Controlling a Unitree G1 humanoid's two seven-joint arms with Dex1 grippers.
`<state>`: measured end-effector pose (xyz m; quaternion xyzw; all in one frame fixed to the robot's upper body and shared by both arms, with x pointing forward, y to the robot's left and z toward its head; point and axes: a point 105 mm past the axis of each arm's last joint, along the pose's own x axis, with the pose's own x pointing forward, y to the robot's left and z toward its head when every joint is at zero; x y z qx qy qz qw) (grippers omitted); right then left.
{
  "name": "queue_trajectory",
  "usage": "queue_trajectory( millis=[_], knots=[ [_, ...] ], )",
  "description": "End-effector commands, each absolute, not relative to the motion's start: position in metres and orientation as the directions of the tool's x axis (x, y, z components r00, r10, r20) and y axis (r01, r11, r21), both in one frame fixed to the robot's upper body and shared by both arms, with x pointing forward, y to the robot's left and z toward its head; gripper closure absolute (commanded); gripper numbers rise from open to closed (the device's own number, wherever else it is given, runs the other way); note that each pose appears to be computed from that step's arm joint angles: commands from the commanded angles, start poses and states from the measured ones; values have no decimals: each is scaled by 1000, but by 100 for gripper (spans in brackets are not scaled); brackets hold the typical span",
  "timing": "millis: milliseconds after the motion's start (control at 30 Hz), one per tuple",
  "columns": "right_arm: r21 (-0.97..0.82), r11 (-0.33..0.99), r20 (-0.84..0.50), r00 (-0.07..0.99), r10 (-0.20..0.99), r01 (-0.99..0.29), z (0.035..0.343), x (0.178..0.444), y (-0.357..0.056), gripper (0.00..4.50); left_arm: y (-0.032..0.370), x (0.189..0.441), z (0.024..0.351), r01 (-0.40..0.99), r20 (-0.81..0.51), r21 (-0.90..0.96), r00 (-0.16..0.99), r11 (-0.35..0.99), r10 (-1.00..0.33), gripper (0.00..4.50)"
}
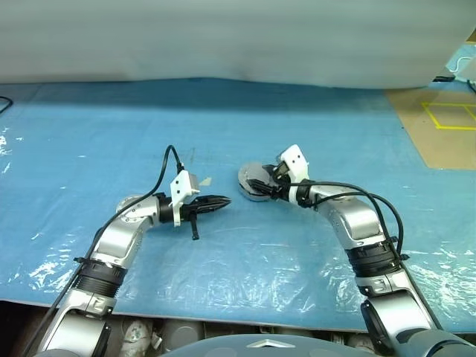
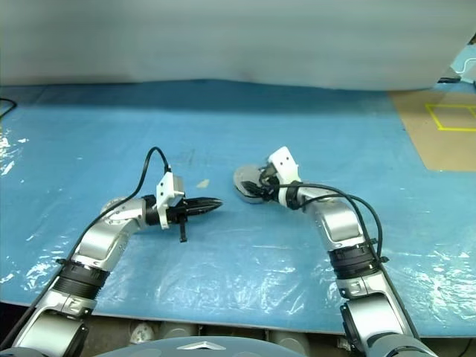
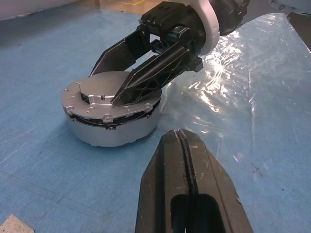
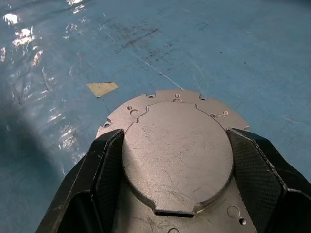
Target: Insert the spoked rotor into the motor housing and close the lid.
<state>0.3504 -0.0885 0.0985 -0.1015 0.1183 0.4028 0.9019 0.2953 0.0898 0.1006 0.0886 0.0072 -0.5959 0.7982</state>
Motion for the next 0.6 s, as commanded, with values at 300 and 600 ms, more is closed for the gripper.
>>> queue_trajectory(
  millis=[300, 600],
  knots=[
    [-53, 569, -219, 565, 795, -821, 139, 339, -74, 154, 86, 293, 110, 953, -104, 167, 270, 251, -957, 450],
    [-87, 579, -358, 568, 741, -811, 119, 346, -99, 154, 84, 292, 109, 956, -104, 164, 261, 242, -960, 450]
  ],
)
